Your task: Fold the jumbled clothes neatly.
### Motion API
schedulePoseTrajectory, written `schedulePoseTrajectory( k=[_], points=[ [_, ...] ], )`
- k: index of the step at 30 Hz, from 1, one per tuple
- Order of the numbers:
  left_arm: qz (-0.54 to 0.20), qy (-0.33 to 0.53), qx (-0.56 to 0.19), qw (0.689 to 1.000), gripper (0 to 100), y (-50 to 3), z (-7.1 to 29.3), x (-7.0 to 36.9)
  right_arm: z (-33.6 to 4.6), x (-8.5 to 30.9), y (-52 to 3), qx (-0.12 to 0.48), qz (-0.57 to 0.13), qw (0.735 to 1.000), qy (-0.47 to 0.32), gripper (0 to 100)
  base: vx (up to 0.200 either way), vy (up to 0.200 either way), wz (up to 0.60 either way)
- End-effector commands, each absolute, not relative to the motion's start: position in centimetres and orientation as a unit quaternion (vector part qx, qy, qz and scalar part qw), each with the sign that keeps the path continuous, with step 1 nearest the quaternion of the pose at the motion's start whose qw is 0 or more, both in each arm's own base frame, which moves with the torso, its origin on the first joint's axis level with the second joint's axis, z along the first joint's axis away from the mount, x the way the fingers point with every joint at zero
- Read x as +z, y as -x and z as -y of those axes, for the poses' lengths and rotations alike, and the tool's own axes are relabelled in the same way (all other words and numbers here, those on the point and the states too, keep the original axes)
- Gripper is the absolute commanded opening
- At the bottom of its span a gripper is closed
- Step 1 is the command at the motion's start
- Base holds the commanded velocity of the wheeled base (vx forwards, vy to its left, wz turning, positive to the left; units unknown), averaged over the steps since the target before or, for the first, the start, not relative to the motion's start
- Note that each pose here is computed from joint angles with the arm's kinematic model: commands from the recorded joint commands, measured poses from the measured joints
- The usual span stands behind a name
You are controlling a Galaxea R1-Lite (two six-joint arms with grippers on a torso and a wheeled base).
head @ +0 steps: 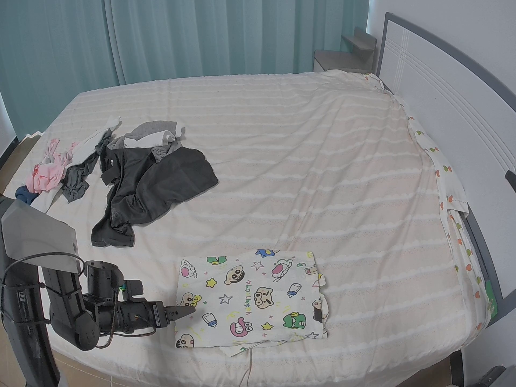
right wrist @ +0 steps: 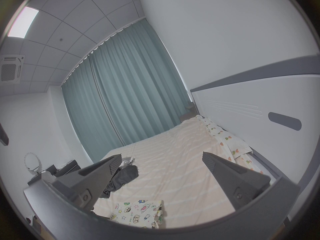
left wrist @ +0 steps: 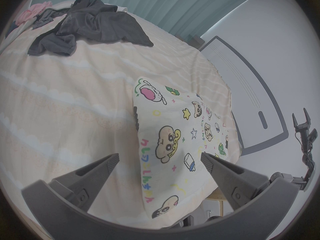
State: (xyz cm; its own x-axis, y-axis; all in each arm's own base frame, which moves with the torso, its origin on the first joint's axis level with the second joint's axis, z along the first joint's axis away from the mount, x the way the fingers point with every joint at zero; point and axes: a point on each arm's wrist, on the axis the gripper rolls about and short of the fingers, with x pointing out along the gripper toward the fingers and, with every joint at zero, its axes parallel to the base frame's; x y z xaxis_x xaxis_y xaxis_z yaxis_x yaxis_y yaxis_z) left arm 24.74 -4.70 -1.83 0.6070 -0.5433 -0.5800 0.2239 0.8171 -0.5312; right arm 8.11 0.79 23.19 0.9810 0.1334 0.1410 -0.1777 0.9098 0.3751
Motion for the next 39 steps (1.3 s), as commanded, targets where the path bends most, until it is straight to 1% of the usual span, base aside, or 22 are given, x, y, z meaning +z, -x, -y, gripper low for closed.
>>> schedulePoseTrajectory(
  k=[1, 6, 11, 21, 29, 30, 37, 39],
  points=[
    [-0.396, 0.212, -0.214, 0.867, 100, -25.0, 4.7, -3.3, -0.5, 23.7, -7.6, 0.071, 0.076, 0.975, -0.197, 100, 0.000, 0.000, 0.00],
    [-0.374, 0.238, -0.208, 0.872, 100, -26.2, 5.0, -3.8, -0.4, 24.0, -7.0, 0.088, 0.087, 0.974, -0.192, 100, 0.000, 0.000, 0.00],
    [-0.349, 0.263, -0.209, 0.875, 100, -27.6, 5.7, -4.2, -0.2, 24.1, -6.8, 0.090, 0.090, 0.974, -0.189, 100, 0.000, 0.000, 0.00],
    [-0.339, 0.258, -0.224, 0.877, 100, -29.0, 7.7, -5.2, -0.2, 24.1, -6.6, 0.092, 0.093, 0.973, -0.188, 100, 0.000, 0.000, 0.00],
    [-0.328, 0.278, -0.213, 0.877, 100, -29.9, 9.0, -5.3, -0.3, 23.9, -6.7, 0.092, 0.089, 0.974, -0.189, 100, 0.000, 0.000, 0.00],
    [-0.328, 0.278, -0.213, 0.877, 0, -29.9, 9.0, -5.3, -0.3, 23.9, -6.7, 0.092, 0.089, 0.974, -0.189, 100, 0.000, 0.000, 0.00],
    [-0.323, 0.277, -0.202, 0.882, 0, -30.1, 9.0, -5.3, -0.3, 23.9, -6.7, 0.092, 0.087, 0.974, -0.189, 100, 0.000, 0.000, 0.00],
    [-0.315, 0.281, -0.188, 0.887, 0, -30.2, 8.9, -5.1, -0.3, 23.9, -6.8, 0.092, 0.086, 0.974, -0.189, 100, 0.000, 0.000, 0.00]
  ],
)
